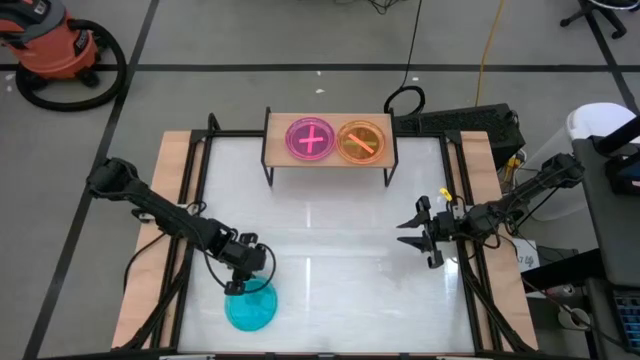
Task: Place and stack plates onto a shelf
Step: Stack the blue plate on top of the pink plate on the shelf, then return to Home Position
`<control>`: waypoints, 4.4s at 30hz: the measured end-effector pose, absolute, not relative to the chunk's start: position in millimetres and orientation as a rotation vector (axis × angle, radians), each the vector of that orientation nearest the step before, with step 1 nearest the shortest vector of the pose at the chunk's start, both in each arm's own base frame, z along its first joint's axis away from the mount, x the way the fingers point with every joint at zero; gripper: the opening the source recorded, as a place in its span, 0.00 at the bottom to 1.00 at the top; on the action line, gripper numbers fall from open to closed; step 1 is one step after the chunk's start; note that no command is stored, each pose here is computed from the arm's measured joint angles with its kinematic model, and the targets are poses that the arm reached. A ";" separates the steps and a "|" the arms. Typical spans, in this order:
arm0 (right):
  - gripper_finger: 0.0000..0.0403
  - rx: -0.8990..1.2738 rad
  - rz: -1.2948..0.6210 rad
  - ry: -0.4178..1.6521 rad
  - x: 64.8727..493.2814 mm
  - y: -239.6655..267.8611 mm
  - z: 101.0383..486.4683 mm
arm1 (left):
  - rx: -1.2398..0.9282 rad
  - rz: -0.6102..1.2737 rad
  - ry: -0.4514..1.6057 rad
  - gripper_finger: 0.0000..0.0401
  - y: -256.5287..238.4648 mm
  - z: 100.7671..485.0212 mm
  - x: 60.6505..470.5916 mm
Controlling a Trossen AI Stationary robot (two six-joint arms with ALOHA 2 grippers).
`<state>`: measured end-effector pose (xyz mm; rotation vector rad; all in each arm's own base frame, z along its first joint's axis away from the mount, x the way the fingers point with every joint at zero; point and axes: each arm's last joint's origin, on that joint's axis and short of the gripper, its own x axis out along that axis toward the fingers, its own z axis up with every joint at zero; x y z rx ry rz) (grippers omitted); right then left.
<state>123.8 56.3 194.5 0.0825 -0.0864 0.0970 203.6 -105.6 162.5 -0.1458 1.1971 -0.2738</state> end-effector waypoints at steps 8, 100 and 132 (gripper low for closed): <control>0.33 0.079 0.097 -0.080 124.0 56.4 193.8 | -0.146 -0.265 1.221 0.29 -108.4 150.7 209.1; 0.33 -0.001 0.063 -0.051 124.3 55.5 190.5 | -0.344 0.533 0.569 0.50 205.9 339.7 230.2; 0.00 -0.212 0.047 0.032 99.4 40.7 192.6 | 0.107 0.006 -0.140 0.01 20.2 238.9 85.5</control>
